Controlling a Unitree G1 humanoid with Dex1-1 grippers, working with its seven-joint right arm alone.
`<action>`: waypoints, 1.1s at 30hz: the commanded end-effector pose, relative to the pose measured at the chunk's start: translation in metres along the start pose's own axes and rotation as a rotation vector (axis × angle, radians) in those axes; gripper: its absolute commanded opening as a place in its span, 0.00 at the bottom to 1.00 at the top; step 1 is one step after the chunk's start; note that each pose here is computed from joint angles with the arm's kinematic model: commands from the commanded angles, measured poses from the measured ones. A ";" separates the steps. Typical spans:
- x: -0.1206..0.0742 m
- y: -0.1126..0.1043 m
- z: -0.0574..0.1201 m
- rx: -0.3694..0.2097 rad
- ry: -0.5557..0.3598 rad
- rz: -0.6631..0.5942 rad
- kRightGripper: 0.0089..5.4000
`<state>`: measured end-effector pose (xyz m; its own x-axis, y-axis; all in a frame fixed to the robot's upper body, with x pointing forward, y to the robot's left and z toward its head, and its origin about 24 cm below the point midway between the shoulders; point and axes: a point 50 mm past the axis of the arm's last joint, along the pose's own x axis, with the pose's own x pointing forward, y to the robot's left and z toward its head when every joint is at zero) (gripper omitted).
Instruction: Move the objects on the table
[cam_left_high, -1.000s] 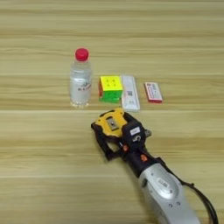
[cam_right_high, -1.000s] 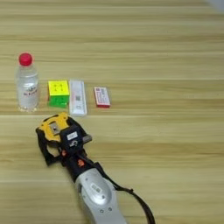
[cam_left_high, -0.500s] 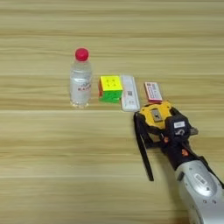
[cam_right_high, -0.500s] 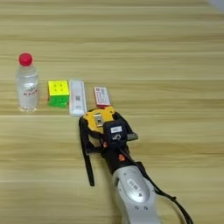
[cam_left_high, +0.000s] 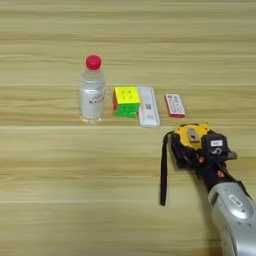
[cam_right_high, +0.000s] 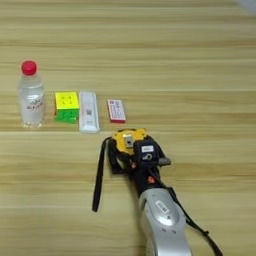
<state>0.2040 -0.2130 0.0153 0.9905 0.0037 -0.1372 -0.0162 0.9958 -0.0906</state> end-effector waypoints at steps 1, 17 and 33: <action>0.009 -0.008 0.015 -0.021 -0.083 -0.020 0.85; 0.010 -0.005 0.016 -0.016 -0.094 -0.015 0.99; 0.006 -0.004 0.045 -0.045 -0.203 -0.022 0.99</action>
<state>0.2090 -0.2128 0.0336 0.9992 0.0012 -0.0408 -0.0054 0.9947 -0.1026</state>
